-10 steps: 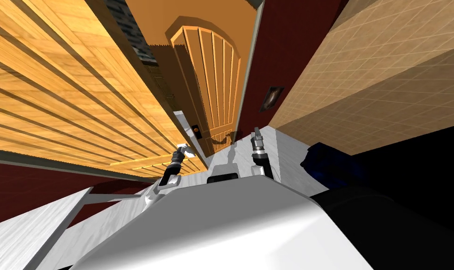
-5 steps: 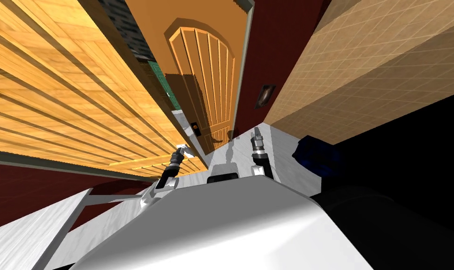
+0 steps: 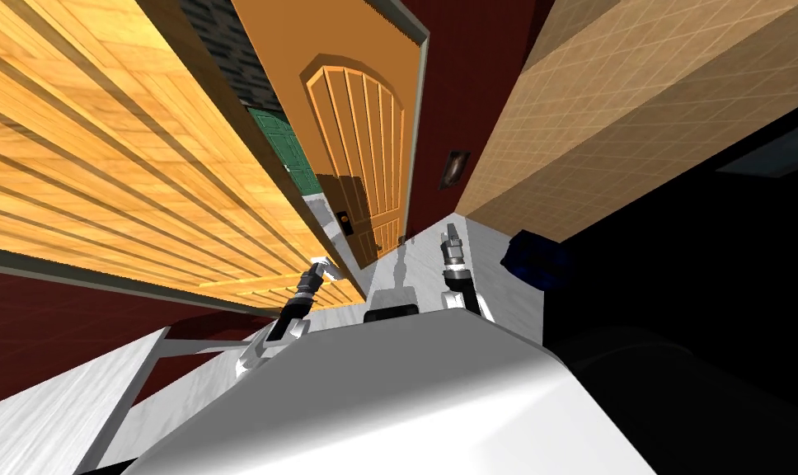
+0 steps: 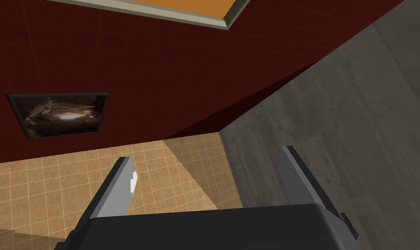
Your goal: Pull the door open
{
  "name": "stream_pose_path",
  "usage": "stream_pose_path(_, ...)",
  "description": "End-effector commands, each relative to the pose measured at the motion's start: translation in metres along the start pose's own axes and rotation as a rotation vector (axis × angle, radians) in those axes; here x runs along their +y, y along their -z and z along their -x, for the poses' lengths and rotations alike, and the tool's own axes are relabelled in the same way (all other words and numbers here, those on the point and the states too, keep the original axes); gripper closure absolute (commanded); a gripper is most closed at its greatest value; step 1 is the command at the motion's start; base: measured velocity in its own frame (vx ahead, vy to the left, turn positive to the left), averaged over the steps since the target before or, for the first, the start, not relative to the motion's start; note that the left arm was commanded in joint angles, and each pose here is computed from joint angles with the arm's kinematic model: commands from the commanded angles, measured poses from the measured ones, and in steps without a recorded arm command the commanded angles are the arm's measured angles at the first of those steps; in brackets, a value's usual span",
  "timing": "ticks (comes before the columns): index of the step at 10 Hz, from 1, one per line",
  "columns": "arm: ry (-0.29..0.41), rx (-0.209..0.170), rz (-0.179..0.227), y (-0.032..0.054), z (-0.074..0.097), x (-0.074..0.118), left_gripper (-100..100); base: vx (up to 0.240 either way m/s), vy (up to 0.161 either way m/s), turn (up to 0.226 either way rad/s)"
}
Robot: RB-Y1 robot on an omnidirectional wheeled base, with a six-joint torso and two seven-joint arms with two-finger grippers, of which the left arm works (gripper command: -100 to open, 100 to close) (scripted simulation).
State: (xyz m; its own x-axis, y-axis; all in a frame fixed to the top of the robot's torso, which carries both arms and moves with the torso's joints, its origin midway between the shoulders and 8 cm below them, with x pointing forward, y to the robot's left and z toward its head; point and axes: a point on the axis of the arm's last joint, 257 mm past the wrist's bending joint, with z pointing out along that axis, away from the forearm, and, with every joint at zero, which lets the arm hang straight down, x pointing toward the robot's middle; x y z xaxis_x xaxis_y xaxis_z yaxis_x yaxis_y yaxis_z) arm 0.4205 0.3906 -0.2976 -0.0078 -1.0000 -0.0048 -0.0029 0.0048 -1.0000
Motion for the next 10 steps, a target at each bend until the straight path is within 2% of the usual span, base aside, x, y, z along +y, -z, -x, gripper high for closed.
stream_pose_path(1,0.0,0.0,0.0,0.0,0.0,0.0,100,-0.099,0.038,-0.036)
stream_pose_path(2,0.001,0.018,0.001,0.008,0.0,0.001,100,-0.176,0.086,-0.163)
stream_pose_path(6,0.002,0.064,-0.003,0.0269,0.0,0.0,100,-0.263,0.084,-0.177)
stream_pose_path(9,0.004,0.092,-0.003,0.0379,0.0,-0.001,100,-0.207,0.097,-0.117)
stream_pose_path(10,0.001,0.084,0.004,0.036,0.001,0.003,100,-0.103,0.047,-0.033)
